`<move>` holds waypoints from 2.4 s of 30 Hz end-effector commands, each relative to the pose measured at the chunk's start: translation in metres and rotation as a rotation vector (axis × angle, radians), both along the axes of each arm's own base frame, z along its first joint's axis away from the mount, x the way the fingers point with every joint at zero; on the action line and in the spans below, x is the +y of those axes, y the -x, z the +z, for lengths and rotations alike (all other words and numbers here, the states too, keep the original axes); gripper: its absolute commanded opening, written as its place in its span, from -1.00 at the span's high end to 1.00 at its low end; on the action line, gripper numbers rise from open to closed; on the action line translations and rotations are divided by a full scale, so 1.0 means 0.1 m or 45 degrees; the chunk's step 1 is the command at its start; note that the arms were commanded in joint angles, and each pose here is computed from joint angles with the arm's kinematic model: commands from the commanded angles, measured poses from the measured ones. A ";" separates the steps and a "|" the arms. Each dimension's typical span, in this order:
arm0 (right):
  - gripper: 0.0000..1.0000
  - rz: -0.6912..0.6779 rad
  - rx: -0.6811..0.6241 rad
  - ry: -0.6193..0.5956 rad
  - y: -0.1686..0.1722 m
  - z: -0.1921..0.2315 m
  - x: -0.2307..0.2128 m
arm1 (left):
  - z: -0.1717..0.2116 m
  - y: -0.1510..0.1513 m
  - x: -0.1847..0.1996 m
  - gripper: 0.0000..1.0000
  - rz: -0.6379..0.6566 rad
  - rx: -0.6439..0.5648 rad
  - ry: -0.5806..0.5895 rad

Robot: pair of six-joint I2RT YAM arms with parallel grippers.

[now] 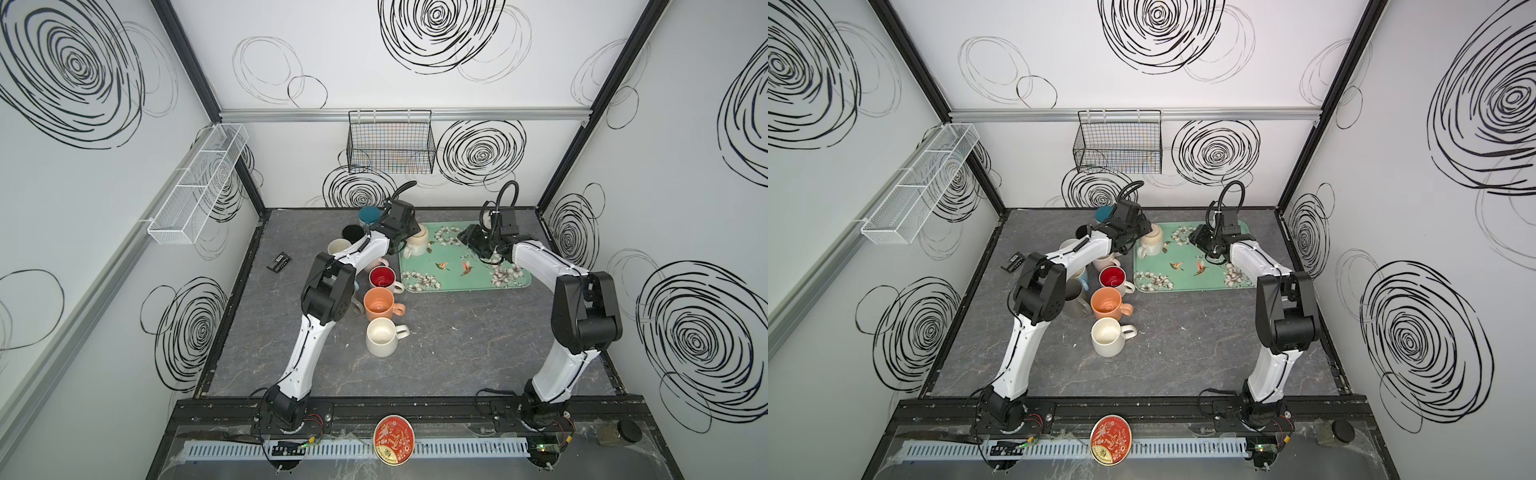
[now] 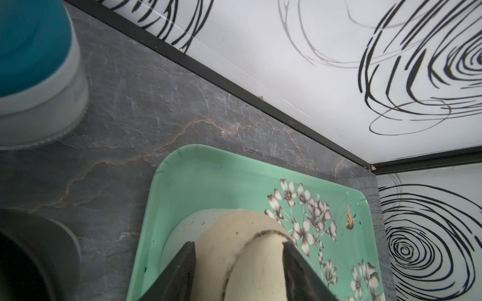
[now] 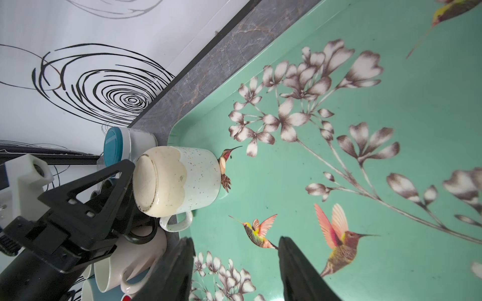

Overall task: Turn the mug right side up
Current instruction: 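Grasp the cream speckled mug with the right gripper while the left hovers beside it, then lift and rotate the cream speckled mug with the right gripper toward the left gripper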

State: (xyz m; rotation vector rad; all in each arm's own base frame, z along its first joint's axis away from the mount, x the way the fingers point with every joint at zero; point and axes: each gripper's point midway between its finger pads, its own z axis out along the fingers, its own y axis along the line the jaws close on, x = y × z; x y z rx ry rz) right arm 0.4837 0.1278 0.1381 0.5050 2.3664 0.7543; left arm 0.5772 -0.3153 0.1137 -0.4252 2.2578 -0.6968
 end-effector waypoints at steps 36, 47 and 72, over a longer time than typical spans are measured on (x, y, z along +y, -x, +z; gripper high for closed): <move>-0.19 0.418 0.185 0.634 0.30 -0.57 0.39 | 0.63 1.00 0.09 -0.10 0.009 -0.078 0.225; -0.01 0.453 0.181 0.706 0.11 -0.70 0.43 | 0.65 1.12 0.23 -0.10 0.030 -0.087 0.235; 1.00 0.451 0.054 0.706 -0.03 -0.39 0.41 | 0.84 1.24 0.23 -0.10 -0.038 -0.129 0.193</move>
